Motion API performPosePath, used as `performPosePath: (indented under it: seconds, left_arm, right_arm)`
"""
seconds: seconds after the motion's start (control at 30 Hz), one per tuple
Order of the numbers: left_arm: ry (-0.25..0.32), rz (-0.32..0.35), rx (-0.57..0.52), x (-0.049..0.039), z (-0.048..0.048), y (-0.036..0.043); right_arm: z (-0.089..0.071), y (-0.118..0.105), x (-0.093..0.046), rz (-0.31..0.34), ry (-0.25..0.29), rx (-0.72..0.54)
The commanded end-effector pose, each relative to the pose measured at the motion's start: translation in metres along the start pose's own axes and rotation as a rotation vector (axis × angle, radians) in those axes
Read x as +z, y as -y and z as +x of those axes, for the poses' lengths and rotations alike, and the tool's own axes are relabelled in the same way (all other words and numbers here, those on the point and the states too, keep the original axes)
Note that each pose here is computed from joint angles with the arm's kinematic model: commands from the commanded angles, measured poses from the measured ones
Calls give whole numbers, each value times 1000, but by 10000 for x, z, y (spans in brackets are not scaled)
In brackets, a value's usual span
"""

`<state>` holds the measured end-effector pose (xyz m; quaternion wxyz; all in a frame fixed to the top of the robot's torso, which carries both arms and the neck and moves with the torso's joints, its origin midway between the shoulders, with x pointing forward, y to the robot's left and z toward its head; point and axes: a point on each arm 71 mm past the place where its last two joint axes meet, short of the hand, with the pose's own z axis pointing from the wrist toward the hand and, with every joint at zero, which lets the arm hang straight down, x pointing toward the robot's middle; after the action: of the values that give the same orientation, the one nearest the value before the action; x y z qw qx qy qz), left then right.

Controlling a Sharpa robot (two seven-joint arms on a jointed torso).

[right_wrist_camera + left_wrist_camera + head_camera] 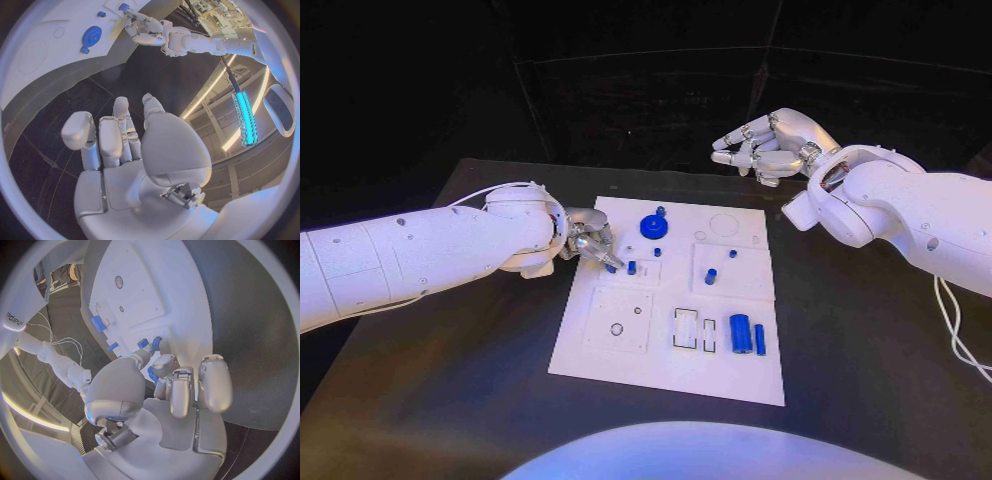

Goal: Assemble the parts on the task board

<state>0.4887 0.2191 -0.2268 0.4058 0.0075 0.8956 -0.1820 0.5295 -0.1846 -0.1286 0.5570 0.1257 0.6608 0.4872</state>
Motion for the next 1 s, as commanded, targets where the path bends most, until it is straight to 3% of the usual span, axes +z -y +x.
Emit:
performPosePath:
  seconds: [0.03, 0.37, 1.0]
  left_arm:
    - [-16, 6, -6, 7, 11, 16]
    - [-46, -1, 5, 25, 23, 14]
    - [-32, -7, 0, 31, 6, -3]
  right_arm:
    - [-2, -18, 5, -11, -1, 3]
    - [-5, -17, 0, -11, 0, 3]
    - [-8, -15, -1, -10, 1, 3]
